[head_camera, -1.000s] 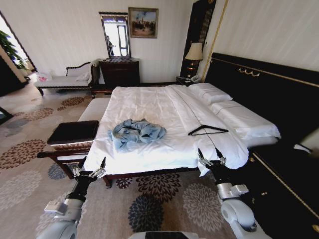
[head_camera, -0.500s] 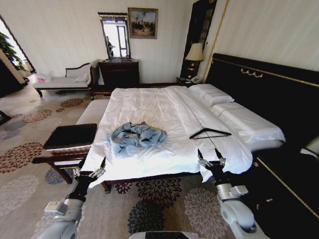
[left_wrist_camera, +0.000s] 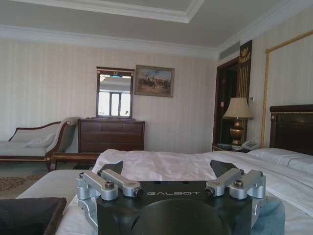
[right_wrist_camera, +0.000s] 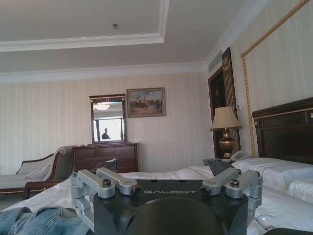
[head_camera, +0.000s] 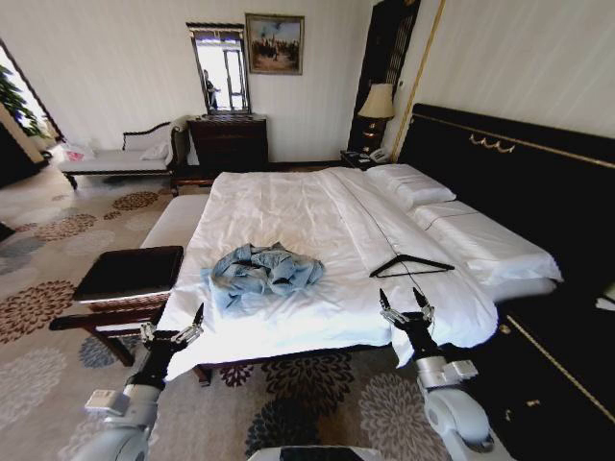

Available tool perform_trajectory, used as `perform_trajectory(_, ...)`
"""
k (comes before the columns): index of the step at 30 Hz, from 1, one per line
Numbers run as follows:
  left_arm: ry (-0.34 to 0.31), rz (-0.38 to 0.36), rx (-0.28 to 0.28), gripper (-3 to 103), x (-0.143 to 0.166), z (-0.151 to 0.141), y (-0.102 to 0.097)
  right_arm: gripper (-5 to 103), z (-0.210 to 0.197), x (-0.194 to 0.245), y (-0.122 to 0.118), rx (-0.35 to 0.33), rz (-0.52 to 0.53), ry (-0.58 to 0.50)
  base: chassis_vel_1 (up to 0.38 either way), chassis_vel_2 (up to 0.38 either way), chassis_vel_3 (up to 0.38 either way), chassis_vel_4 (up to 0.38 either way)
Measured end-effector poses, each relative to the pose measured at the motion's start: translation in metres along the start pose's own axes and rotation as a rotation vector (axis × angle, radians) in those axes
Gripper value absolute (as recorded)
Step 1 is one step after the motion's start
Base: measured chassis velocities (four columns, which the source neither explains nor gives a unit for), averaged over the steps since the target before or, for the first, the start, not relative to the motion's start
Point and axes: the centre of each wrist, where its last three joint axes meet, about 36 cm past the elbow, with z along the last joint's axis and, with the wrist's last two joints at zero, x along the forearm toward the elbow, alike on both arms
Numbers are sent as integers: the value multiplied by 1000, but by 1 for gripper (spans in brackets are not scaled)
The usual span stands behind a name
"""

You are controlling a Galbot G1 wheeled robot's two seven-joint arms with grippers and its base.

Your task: Pick up the clothes from the bed and hang them on the clothes hanger.

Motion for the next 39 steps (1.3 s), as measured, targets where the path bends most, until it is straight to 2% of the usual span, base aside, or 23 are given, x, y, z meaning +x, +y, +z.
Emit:
perform_trajectory(27, 11, -6, -3, 100, -2, 6, 4, 100, 6, 0, 1, -5, -4, 8, -108, 109, 109, -110)
perform_trajectory(39, 15, -10, -2, 100, -2, 9, 6, 100, 11, 1, 6, -30, 0, -34, -61, 67, 64, -68)
